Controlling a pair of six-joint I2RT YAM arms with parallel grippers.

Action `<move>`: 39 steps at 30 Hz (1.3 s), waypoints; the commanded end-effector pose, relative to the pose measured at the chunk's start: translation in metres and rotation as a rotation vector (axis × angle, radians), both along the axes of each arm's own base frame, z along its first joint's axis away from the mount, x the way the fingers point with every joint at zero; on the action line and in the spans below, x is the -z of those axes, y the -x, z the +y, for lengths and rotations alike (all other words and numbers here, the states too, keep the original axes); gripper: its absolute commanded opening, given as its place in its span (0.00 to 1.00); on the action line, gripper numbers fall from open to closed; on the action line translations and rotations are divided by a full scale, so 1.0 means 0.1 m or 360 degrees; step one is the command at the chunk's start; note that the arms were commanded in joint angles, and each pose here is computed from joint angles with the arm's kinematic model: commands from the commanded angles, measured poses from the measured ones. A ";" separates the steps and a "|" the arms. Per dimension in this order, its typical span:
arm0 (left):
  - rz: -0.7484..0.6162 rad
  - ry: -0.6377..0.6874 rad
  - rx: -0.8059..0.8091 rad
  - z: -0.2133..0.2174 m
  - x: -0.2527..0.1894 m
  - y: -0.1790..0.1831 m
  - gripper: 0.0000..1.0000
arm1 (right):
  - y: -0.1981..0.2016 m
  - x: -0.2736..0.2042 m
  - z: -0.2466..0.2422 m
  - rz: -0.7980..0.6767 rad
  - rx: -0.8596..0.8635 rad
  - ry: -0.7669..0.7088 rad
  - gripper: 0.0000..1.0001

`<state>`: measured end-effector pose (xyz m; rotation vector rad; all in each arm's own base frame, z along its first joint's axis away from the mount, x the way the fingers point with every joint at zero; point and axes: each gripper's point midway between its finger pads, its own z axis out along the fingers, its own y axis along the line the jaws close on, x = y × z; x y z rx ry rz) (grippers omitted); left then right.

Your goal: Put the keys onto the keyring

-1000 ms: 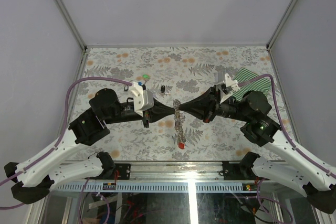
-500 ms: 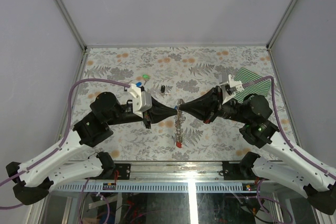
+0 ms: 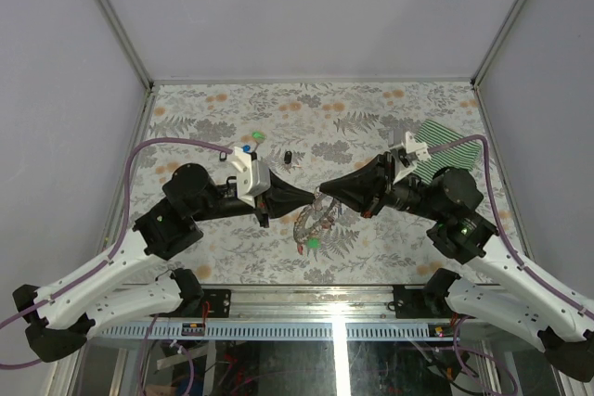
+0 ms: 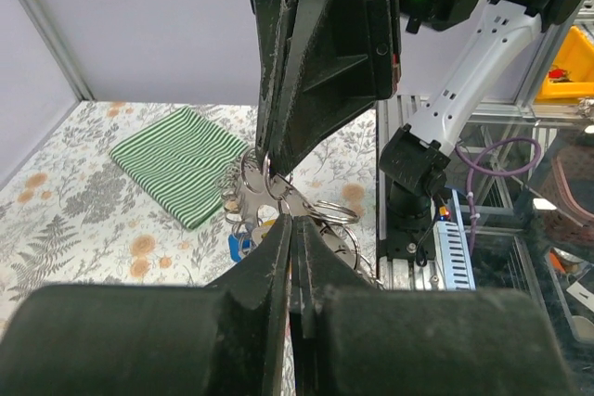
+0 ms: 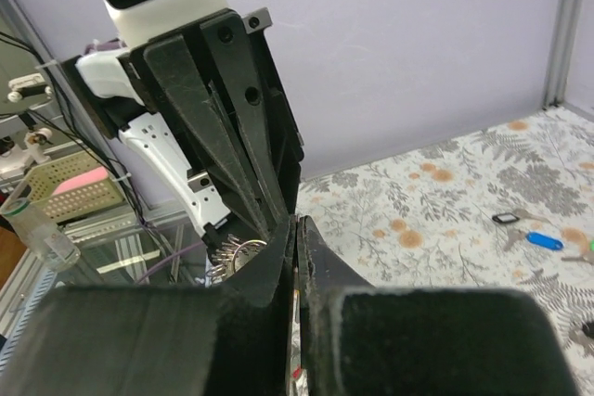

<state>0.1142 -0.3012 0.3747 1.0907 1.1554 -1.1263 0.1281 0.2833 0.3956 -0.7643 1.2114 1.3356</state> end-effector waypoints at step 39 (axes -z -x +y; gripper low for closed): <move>-0.0059 -0.0138 -0.0094 0.02 -0.04 -0.13 0.00 | -0.28 -0.16 -0.06 0.0088 0.0248 0.0166 0.00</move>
